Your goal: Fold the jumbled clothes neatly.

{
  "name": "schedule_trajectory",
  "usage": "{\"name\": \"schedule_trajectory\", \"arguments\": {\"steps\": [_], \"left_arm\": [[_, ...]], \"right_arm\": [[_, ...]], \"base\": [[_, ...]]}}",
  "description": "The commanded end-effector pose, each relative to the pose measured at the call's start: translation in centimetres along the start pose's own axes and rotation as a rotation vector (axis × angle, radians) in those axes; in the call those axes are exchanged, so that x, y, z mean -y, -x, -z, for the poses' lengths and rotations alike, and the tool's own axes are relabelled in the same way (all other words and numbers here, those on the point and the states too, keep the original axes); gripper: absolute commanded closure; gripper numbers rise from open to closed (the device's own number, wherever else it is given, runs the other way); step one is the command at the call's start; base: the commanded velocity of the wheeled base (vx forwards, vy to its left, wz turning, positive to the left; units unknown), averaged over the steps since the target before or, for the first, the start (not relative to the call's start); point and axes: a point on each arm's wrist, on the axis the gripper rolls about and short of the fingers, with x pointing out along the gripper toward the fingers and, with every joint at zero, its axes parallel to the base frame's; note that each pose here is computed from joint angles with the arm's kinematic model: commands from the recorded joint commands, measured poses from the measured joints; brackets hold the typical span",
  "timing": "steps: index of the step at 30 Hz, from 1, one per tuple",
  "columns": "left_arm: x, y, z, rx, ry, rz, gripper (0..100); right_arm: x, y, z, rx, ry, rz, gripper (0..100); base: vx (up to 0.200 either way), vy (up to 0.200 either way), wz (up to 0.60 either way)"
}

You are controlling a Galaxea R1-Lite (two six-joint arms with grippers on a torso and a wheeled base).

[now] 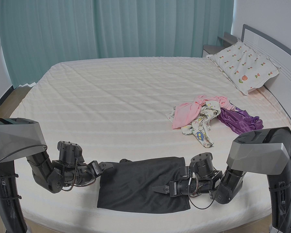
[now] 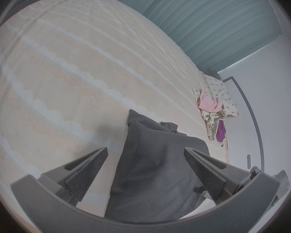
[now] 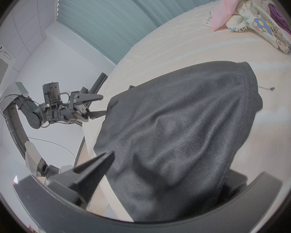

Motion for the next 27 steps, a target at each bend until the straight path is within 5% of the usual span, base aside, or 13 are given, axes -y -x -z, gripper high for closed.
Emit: {"name": "schedule_trajectory", "arguments": {"steps": [1, 10, 27], "left_arm": [[0.0, 0.0, 0.0, 0.0, 0.0, 0.0, 0], [-0.1, -0.1, -0.2, 0.007, 0.006, 0.0, 0], [0.2, -0.2, -0.7, 0.031, 0.063, 0.004, 0]], "right_arm": [[-0.2, -0.2, 0.2, -0.007, 0.003, -0.005, 100], [0.4, 0.4, 0.0, 0.006, -0.017, 0.009, 100], [1.0, 1.7, -0.7, 0.049, -0.189, 0.024, 100]], "base": [[0.0, 0.0, 0.0], [0.0, 0.0, 0.0], [0.0, 0.0, 0.0]]}}
